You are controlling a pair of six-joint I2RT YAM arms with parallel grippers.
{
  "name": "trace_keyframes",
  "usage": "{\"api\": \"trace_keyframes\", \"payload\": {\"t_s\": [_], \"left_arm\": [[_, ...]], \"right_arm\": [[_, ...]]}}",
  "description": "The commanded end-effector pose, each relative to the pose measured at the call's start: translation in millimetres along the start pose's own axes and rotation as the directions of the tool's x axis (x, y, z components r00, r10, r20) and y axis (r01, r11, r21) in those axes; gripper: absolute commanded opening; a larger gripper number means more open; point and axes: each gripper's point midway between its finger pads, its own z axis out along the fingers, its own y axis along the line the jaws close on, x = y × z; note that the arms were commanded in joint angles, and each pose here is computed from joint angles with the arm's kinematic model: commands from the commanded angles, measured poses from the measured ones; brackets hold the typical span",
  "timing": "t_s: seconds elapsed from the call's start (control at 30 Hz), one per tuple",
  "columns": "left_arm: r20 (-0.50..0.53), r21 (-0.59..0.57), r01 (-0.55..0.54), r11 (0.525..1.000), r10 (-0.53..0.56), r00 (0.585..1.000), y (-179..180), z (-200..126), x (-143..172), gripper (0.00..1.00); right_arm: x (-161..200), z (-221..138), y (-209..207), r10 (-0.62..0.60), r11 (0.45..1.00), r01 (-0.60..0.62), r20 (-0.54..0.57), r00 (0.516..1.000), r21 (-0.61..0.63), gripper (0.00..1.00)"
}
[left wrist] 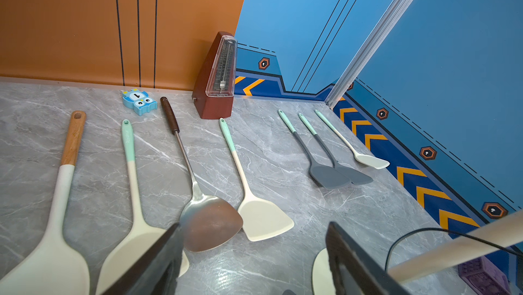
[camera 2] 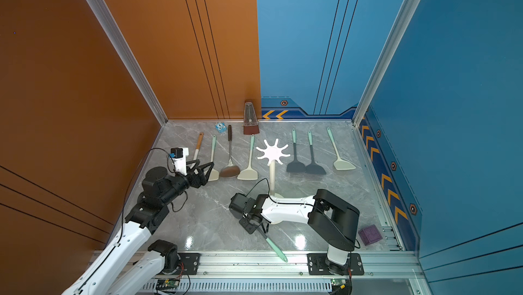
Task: Take the spatula off the kitchen utensil rack
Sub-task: Pick up the spatula from the center of the board.
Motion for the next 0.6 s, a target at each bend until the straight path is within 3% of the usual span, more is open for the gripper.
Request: {"api": "trace_keyframes", "payload": {"t_s": [0.0, 0.13, 0.23, 0.4, 0.57], "left_arm": [[-0.004, 0.019, 0.004, 1.000, -0.004, 1.000, -2, -2, 1, 0.81], [0.003, 0.017, 0.005, 1.000, -0.005, 1.000, -2, -3, 0, 0.81], [0.009, 0.009, 0.005, 1.000, -0.005, 1.000, 0, -5, -1, 0.81], [-0.004, 0.005, 0.011, 1.000, -0.011, 1.000, 2, -3, 4, 0.81], [0.000, 0.014, 0.016, 1.000, -0.016, 1.000, 1, -3, 4, 0.81]], "right_arm": [[-4, -7, 7, -0.059, 0.998, 0.059, -0.001, 0.998, 0.026, 0.00], [-35, -61, 18, -0.112, 0.994, 0.110, 0.116, 0.987, 0.020, 0.00], [-67, -128, 24, -0.154, 0.988, 0.157, 0.261, 0.953, 0.011, 0.00], [-120, -257, 32, -0.201, 0.971, 0.239, 0.544, 0.814, 0.002, 0.00], [-160, -360, 15, -0.177, 0.974, 0.221, 0.733, 0.656, 0.038, 0.00]]}}
